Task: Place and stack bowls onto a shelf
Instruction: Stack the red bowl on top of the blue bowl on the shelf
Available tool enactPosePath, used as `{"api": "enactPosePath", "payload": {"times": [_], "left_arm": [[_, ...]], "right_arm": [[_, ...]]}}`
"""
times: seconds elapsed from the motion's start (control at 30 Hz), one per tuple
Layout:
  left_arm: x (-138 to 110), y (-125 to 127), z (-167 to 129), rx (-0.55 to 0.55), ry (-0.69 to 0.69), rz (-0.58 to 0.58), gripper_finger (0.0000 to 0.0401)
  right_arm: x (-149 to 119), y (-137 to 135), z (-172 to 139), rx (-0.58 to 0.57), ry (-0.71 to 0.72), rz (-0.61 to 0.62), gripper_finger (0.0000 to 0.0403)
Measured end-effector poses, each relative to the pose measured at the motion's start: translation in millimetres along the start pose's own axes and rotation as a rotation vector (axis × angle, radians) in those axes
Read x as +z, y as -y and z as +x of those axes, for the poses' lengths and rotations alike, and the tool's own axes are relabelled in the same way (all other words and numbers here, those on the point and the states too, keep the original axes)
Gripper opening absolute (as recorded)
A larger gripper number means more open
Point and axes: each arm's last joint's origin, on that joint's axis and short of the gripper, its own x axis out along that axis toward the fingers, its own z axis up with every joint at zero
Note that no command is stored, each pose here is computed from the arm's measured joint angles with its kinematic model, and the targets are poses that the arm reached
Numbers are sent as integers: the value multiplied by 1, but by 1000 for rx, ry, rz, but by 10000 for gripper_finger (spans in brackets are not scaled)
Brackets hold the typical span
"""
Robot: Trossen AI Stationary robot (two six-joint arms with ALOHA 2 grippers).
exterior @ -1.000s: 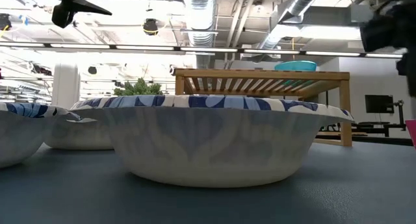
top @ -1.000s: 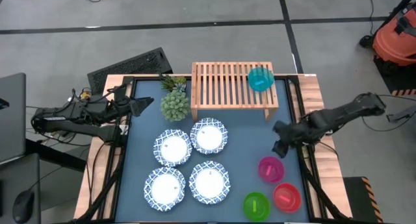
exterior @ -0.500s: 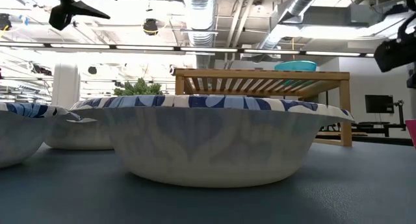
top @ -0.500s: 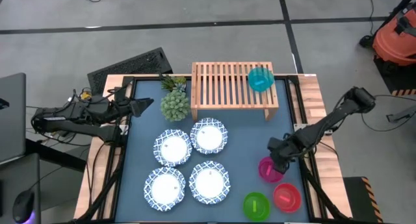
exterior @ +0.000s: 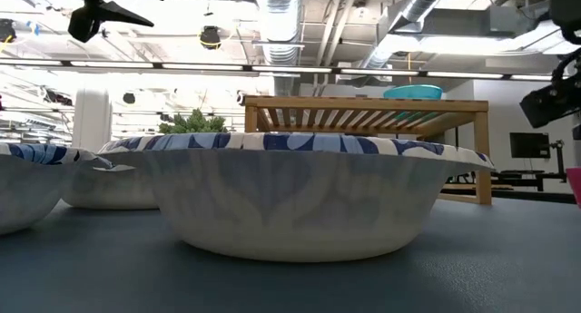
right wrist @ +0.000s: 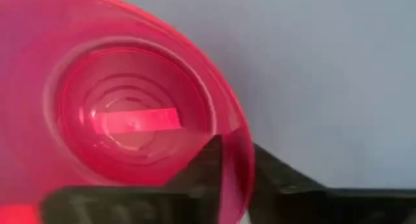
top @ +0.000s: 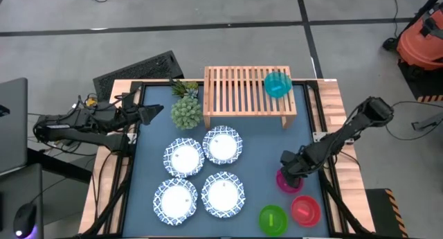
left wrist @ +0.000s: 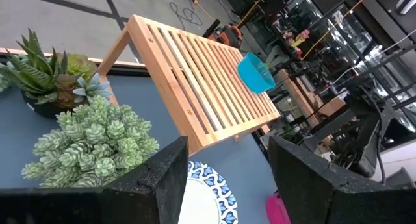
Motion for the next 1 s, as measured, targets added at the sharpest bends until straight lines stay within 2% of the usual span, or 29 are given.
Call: {"api": "enactPosePath", "payload": {"times": [0.07, 0.2, 0.33, 0.53, 0.67, 0.87, 1.0], "left_arm": [[0, 0, 0, 0, 0, 0, 197], [0, 0, 0, 0, 0, 0, 197], [0, 0, 0, 0, 0, -19, 197], [0, 0, 0, 0, 0, -25, 197], [0, 0, 0, 0, -1, -26, 197], [0, 0, 0, 0, -1, -26, 197], [0, 0, 0, -5, -9, -26, 197]], "right_arm": [[0, 0, -3, 19, 9, 11, 21], [1, 5, -11, 52, 21, 51, 25], [6, 10, -35, 94, 49, 83, 22], [17, 24, -93, 156, 102, 156, 22], [28, 37, -141, 199, 185, 218, 22], [48, 72, -202, 126, 373, 442, 22], [65, 95, -231, 110, 463, 505, 22]]}}
